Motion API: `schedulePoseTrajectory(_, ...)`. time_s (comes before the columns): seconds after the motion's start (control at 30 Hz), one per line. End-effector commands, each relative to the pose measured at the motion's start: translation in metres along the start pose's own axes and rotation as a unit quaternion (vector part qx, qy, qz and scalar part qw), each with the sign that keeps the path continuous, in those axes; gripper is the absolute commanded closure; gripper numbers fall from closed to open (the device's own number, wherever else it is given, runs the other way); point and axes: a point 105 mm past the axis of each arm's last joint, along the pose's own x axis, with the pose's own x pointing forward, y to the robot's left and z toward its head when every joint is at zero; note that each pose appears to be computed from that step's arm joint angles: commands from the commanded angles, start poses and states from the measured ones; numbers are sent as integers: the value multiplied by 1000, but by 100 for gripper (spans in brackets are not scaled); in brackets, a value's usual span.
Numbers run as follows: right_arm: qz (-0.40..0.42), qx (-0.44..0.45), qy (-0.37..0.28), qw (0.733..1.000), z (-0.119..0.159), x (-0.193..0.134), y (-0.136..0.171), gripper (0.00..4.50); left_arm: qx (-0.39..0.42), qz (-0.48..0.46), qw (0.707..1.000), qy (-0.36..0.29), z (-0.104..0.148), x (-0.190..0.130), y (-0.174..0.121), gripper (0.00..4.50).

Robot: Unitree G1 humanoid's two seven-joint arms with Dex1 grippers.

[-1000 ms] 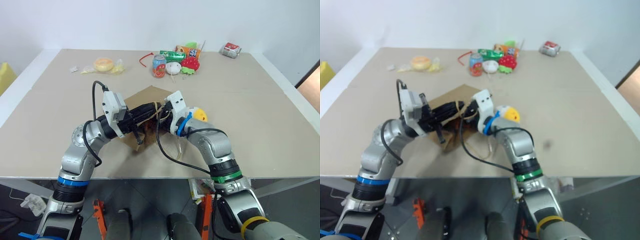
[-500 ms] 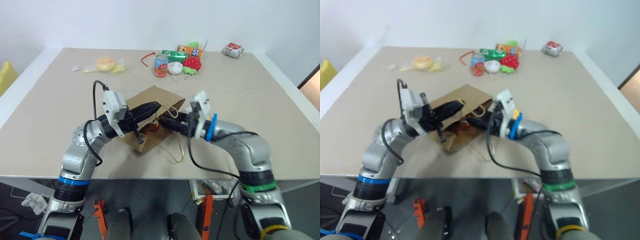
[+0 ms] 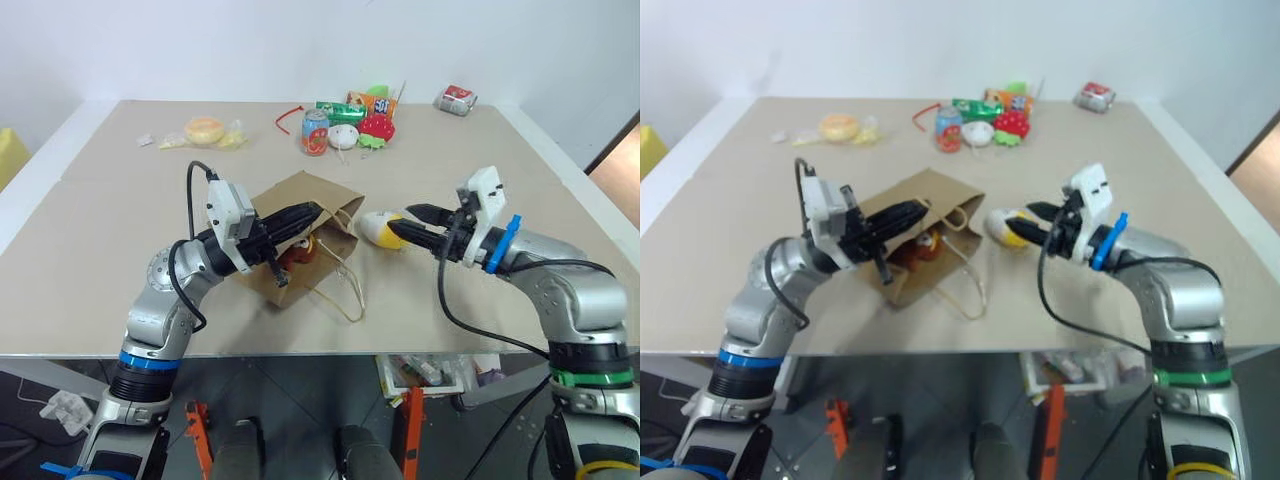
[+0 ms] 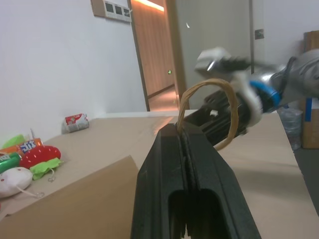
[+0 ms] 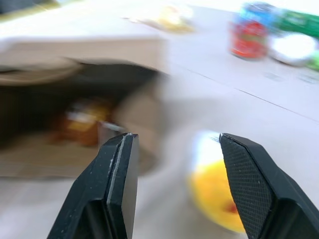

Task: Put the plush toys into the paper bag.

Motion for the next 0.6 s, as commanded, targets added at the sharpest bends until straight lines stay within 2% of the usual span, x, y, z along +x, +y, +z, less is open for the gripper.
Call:
schedulePoseTrajectory(0.03,-17,-40,10,999,-1,16,-3,167,17,-3,1000,-18,11,2,0,450)
schedulePoseTrajectory(0.37,-62,-78,76,992,-29,39,-19,167,21,4,1000,-16,13,0,0,450)
schedulePoseTrajectory(0.43,-82,-83,86,989,-32,39,-26,219,21,5,1000,-15,13,-1,0,450)
schedulePoseTrajectory(0.53,-104,-114,105,982,-36,36,-33,328,21,8,1000,-15,13,-2,0,450)
schedulePoseTrajectory(0.57,-107,-122,108,981,-36,36,-35,392,21,8,1000,-15,13,-2,0,450)
schedulePoseTrajectory(0.6,-111,-125,108,980,-35,35,-36,404,22,9,1000,-15,13,-2,0,450)
